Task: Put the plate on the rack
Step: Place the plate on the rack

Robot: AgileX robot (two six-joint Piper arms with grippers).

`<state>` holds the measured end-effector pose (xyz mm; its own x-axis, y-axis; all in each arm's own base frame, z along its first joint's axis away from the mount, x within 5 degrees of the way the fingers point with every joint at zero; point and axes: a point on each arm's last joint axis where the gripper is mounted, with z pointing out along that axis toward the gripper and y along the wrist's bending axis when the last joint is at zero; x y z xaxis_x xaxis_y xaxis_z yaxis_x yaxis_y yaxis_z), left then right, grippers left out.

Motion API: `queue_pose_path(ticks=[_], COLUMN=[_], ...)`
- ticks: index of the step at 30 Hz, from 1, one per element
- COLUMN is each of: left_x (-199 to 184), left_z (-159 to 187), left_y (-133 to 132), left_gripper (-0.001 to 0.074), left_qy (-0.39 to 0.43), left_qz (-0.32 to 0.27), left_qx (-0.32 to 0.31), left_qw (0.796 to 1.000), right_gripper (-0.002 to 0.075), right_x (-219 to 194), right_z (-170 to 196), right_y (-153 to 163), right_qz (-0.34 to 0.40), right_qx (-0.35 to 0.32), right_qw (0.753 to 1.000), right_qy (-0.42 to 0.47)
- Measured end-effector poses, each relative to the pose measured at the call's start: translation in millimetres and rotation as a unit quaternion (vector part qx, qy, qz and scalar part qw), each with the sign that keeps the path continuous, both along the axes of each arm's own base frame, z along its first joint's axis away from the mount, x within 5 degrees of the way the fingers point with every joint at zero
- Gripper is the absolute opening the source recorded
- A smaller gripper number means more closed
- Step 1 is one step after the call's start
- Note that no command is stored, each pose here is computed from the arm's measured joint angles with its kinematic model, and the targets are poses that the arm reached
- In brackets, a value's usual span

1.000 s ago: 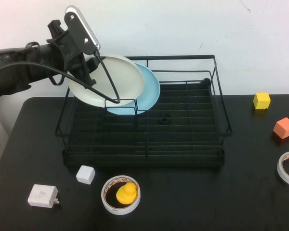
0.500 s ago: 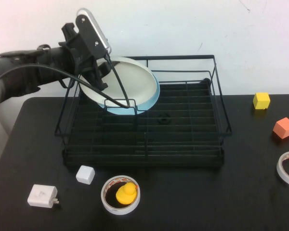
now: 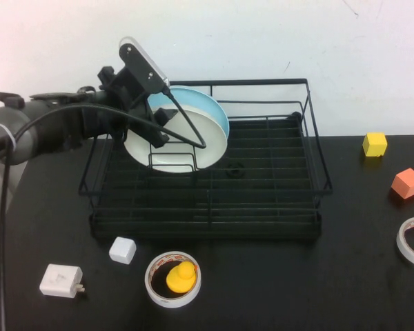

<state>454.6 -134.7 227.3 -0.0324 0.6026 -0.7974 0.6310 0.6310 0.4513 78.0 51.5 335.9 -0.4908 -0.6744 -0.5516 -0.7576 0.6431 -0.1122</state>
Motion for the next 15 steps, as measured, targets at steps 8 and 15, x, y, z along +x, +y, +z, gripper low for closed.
queue_pose_path(ticks=[8,15], left_x=[2,-1], left_z=[-15,-17], left_y=[-6,-18], left_gripper=[0.0449,0.0449], left_qy=[0.028,0.037], left_qz=[0.058,0.103], left_qx=[0.009,0.017], left_qw=[0.998,0.994], right_gripper=[-0.0002,-0.0002], right_x=[-1,-1], right_z=[0,0], right_y=[2,3], right_qz=[0.004,0.004], right_qx=[0.013,0.015], right_qw=[1.0,1.0], right_qy=[0.006,0.007])
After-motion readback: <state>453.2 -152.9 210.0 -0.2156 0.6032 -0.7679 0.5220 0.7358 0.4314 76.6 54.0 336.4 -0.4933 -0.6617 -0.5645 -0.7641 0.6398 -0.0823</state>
